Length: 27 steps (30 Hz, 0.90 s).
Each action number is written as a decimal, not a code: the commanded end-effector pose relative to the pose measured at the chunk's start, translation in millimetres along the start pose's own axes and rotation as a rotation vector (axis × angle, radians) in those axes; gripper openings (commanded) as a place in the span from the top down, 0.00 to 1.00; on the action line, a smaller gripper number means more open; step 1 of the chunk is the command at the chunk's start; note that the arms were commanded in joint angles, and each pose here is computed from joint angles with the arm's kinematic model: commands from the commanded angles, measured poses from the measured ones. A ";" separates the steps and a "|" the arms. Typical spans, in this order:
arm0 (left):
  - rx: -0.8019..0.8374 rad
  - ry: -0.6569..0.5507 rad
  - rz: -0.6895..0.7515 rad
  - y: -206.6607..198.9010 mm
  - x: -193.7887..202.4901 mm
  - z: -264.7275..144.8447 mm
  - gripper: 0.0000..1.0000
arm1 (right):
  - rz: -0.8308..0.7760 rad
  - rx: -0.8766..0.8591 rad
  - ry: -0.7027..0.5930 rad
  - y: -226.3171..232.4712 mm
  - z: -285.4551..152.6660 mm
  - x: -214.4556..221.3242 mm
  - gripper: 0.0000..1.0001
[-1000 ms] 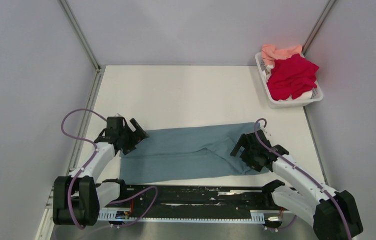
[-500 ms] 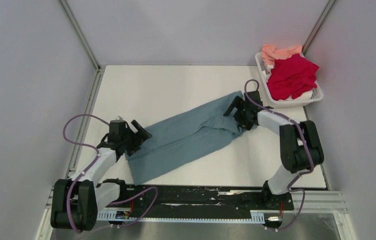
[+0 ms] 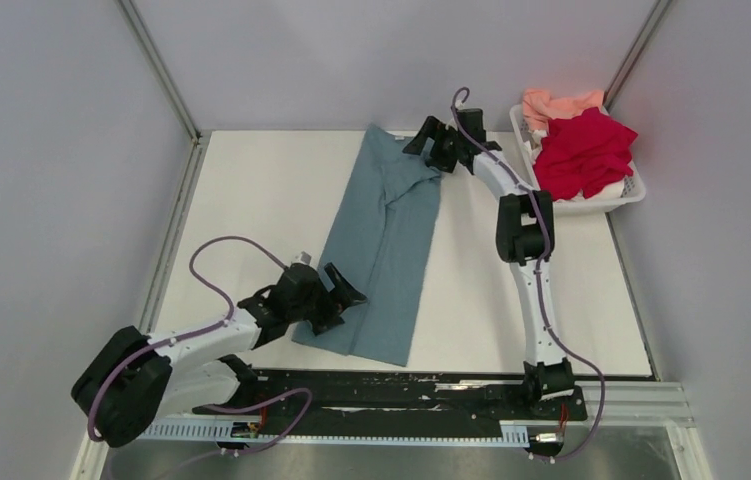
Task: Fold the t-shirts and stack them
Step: Rotate the tshirt 90 degrees
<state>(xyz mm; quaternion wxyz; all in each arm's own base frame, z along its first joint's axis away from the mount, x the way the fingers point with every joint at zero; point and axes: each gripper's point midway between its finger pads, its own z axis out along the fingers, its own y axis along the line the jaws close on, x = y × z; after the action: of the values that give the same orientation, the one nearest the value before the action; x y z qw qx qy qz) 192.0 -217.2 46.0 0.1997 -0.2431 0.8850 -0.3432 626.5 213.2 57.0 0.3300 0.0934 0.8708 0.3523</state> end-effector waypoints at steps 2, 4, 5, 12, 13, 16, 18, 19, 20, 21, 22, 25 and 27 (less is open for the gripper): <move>-0.030 0.047 -0.041 -12.4 34.3 19.3 0.00 | -0.073 -0.049 0.118 11.3 48.3 49.9 0.00; -0.035 0.082 0.008 -23.7 46.5 23.5 0.00 | -0.134 -0.048 0.038 22.3 55.1 36.0 0.00; -0.048 0.108 0.051 -23.7 56.8 23.7 0.00 | -0.165 -0.040 -0.011 27.5 54.6 24.3 0.00; -0.008 0.019 0.247 -63.6 52.1 -4.6 0.00 | -0.382 0.084 -0.368 91.4 -23.6 -91.9 0.00; 0.028 0.007 0.278 -72.6 49.5 -13.8 0.00 | -0.436 0.105 -0.413 102.8 -43.3 -107.7 0.00; 0.064 -0.046 0.364 -84.8 36.8 -32.0 0.00 | -0.541 0.234 -0.519 115.4 -102.6 -139.1 0.00; -0.003 -0.115 0.426 -75.4 18.9 -45.2 0.00 | -0.571 0.257 -0.530 129.4 -145.4 -138.0 0.00; -0.082 -0.129 0.445 -60.1 12.4 -51.3 0.00 | -0.573 0.245 -0.502 134.2 -161.9 -127.2 0.00; -0.128 -0.171 0.459 -52.1 1.0 -55.7 0.00 | -0.551 0.236 -0.471 135.1 -175.0 -110.0 0.00; -0.198 -0.162 0.483 -35.2 -2.5 -61.4 0.00 | -0.517 0.242 -0.452 132.9 -190.0 -92.5 0.00; -0.223 -0.168 0.493 -27.9 -8.7 -66.3 0.00 | -0.472 0.256 -0.428 125.3 -201.2 -72.6 0.00; -0.292 -0.119 0.517 9.4 -7.8 -71.0 0.00 | -0.352 0.201 -0.265 104.2 -225.1 14.4 0.00; -0.268 -0.073 0.519 22.5 -0.4 -70.8 0.00 | -0.279 0.197 -0.170 85.5 -238.4 77.4 0.00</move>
<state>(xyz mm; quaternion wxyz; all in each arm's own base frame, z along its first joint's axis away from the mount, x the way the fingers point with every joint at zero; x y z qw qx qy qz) 171.4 -213.8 117.9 0.3082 -0.0807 0.9202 -0.2275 493.0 159.8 300.0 0.5614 0.0064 0.8108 0.1658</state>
